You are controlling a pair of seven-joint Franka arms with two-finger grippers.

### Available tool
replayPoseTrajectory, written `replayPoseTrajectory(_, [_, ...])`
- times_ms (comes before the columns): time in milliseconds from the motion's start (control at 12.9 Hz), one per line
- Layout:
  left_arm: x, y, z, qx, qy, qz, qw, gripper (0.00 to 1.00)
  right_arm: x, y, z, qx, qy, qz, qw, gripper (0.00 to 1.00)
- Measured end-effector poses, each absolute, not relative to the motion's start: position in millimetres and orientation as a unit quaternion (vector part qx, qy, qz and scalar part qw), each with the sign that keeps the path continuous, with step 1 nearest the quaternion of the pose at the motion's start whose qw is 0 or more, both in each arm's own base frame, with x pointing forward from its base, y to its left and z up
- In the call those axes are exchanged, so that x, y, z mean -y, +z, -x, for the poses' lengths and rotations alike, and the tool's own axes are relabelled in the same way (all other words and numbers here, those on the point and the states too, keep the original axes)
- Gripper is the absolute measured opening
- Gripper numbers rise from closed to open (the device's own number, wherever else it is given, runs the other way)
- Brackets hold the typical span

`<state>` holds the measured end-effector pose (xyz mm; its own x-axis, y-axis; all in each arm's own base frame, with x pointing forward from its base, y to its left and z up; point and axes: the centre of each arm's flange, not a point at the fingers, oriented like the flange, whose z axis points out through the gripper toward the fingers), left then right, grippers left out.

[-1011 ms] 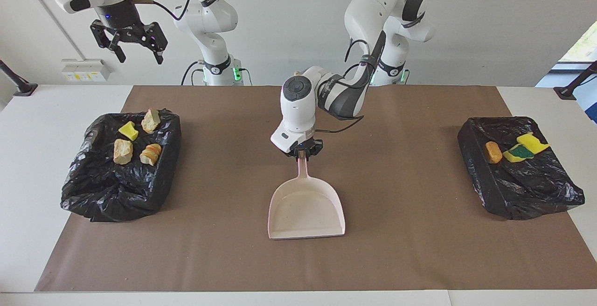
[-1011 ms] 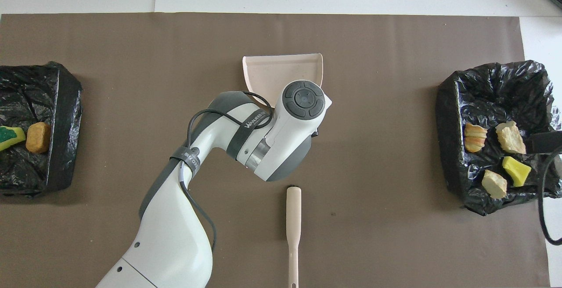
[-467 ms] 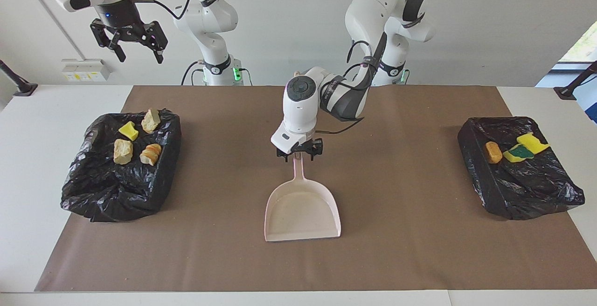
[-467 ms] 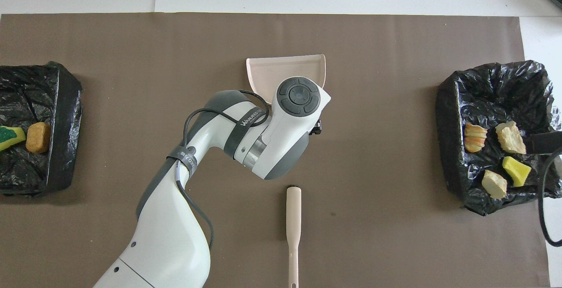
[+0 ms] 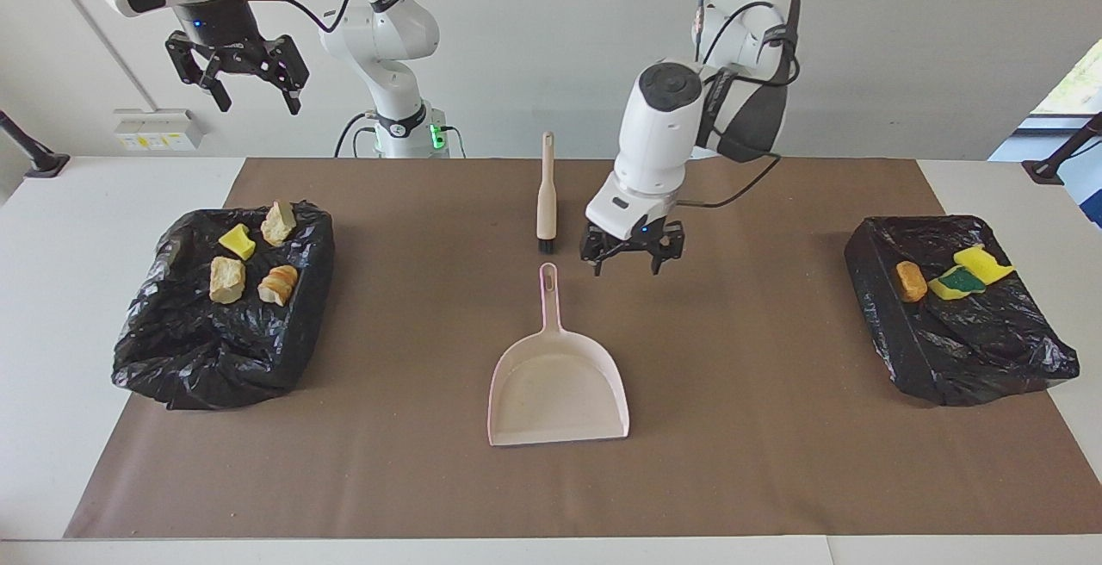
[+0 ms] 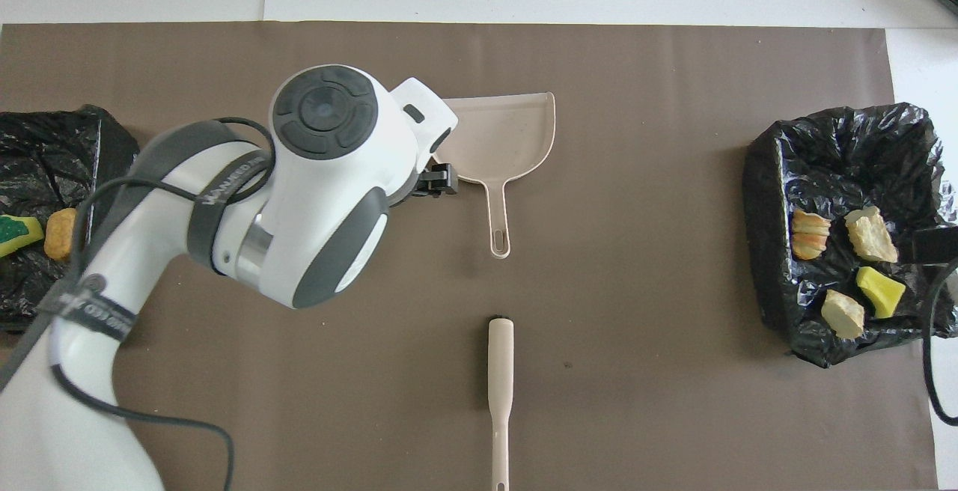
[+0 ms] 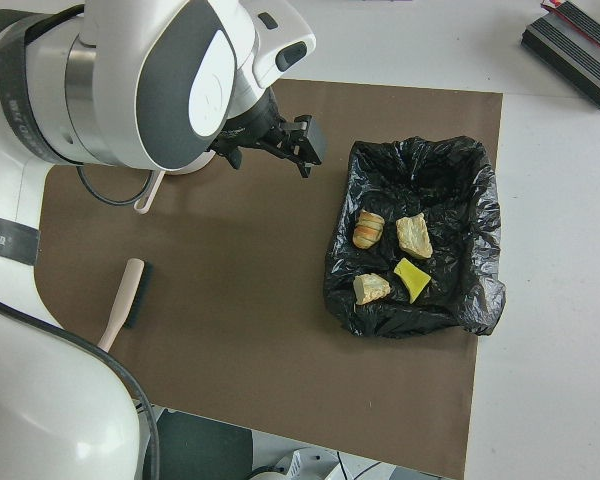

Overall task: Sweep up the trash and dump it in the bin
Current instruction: 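Release the dustpan on the mat and withdraw the left gripper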

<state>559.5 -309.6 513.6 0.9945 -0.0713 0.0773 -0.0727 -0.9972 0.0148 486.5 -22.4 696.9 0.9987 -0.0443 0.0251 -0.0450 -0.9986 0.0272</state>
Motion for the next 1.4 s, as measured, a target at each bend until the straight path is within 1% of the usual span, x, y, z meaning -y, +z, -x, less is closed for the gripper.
replayPoseTrajectory(156, [240.8,563.6,-560.2,0.042,0.057,-0.997,0.008,1.0,22.4,697.2,-486.3,0.022,0.013,-1.0,0.014,1.0])
replayPoseTrajectory(389, [134.8,620.7,-559.7,0.077,0.082,-0.994,0.001,1.0,22.4,697.3,-486.2,0.022,0.013,-1.0,0.014,1.0])
replayPoseTrajectory(545, [64.5,652.9,-545.1,0.099,0.081,-0.992,-0.008,1.0,22.4,697.3,-486.2,0.022,0.013,-1.0,0.014,1.0])
replayPoseTrajectory(622, [44.4,666.0,-535.8,0.096,0.076,-0.992,-0.01,1.0,22.4,697.3,-486.2,0.022,0.013,-1.0,0.014,1.0])
replayPoseTrajectory(778, [23.5,690.7,-520.7,0.086,0.059,-0.994,-0.011,1.0,22.4,697.3,-486.2,0.022,0.013,-1.0,0.014,1.0])
replayPoseTrajectory(1011, [12.6,712.3,-513.0,0.103,0.047,-0.993,-0.013,1.0,22.4,697.3,-486.2,0.022,0.013,-1.0,0.014,1.0])
replayPoseTrajectory(1167, [12.3,721.6,-514.7,0.118,0.04,-0.992,-0.014,1.0,22.4,697.3,-486.2,0.022,0.013,-1.0,0.014,1.0])
replayPoseTrajectory(1400, [13.7,719.8,-526.4,0.121,0.036,-0.992,-0.015,1.0,22.4,697.3,-486.2,0.022,0.013,-1.0,0.014,1.0])
